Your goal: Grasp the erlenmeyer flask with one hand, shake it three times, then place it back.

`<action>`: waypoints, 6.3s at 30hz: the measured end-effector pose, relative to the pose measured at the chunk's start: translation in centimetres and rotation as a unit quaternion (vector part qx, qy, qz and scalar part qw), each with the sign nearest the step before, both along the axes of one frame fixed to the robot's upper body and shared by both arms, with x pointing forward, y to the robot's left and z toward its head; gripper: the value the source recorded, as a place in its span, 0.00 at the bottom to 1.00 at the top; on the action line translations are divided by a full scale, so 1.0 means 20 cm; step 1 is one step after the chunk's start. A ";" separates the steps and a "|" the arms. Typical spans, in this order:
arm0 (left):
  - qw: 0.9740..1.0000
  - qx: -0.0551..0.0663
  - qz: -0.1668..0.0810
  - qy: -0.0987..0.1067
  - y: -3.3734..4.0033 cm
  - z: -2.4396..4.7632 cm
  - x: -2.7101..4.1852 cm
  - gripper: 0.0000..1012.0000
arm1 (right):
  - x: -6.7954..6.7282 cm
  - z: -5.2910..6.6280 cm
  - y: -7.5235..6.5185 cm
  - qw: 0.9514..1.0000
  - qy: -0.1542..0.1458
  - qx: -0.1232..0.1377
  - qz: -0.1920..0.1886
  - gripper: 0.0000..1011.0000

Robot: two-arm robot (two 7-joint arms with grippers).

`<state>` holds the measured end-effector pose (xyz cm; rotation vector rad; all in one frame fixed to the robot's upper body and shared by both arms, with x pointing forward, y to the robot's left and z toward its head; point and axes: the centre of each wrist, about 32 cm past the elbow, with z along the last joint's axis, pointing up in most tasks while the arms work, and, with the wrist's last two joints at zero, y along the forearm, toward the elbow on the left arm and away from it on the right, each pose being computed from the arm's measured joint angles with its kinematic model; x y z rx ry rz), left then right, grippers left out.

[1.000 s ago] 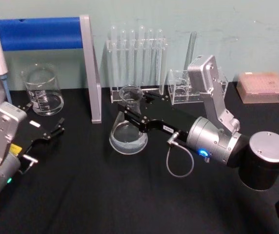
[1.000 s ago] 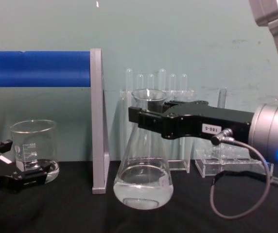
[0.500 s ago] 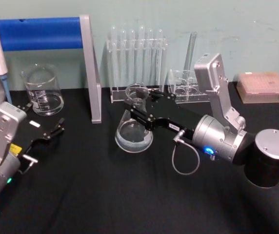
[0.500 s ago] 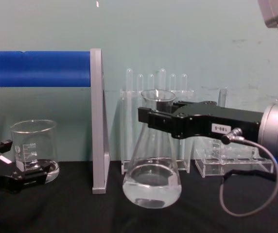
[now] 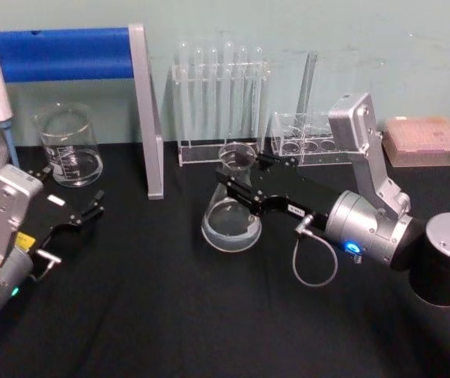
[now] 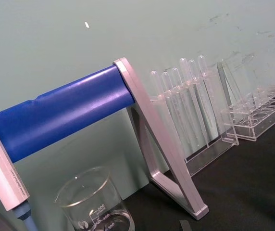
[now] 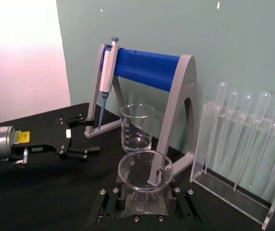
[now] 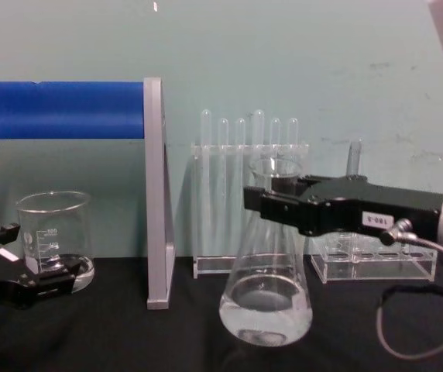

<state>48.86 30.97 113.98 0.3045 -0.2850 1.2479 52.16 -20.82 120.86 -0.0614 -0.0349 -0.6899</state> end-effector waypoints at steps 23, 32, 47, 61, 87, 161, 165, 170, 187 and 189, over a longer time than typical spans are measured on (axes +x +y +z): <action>1.000 0.000 0.000 0.000 0.000 0.000 0.000 0.99 | 0.00 -0.10 -0.09 0.999 0.014 -0.020 0.042 0.44; 1.000 0.000 0.000 0.000 0.000 0.000 0.000 0.99 | 0.02 -0.14 -0.09 0.998 0.014 -0.024 0.050 0.44; 1.000 0.000 0.000 0.000 0.000 0.000 0.000 0.99 | 0.05 -0.17 -0.09 0.998 0.021 -0.023 0.054 0.44; 1.000 0.000 0.000 0.000 0.000 0.000 0.000 0.99 | 0.06 -0.19 -0.09 0.997 0.028 -0.023 0.062 0.44; 1.000 0.000 0.000 0.000 0.000 0.000 0.000 0.99 | 0.07 -0.21 -0.09 0.996 0.039 -0.031 0.072 0.44; 1.000 0.000 0.000 0.000 0.000 0.000 0.000 0.99 | 0.08 -0.21 -0.10 0.996 0.043 -0.036 0.070 0.99; 1.000 0.000 0.000 0.000 0.000 0.000 0.000 0.99 | 0.08 -0.21 -0.10 0.996 0.042 -0.036 0.070 0.99; 1.000 0.000 0.000 0.000 0.000 0.000 0.000 0.99 | 0.08 -0.20 -0.10 0.996 0.042 -0.036 0.069 0.99; 1.000 0.000 0.000 0.000 0.000 0.000 0.000 0.99 | -0.03 -0.19 -0.17 0.996 0.039 -0.059 0.063 0.99; 1.000 0.000 0.000 0.000 0.000 0.000 0.000 0.99 | -0.06 -0.19 -0.19 0.996 0.040 -0.063 0.057 0.99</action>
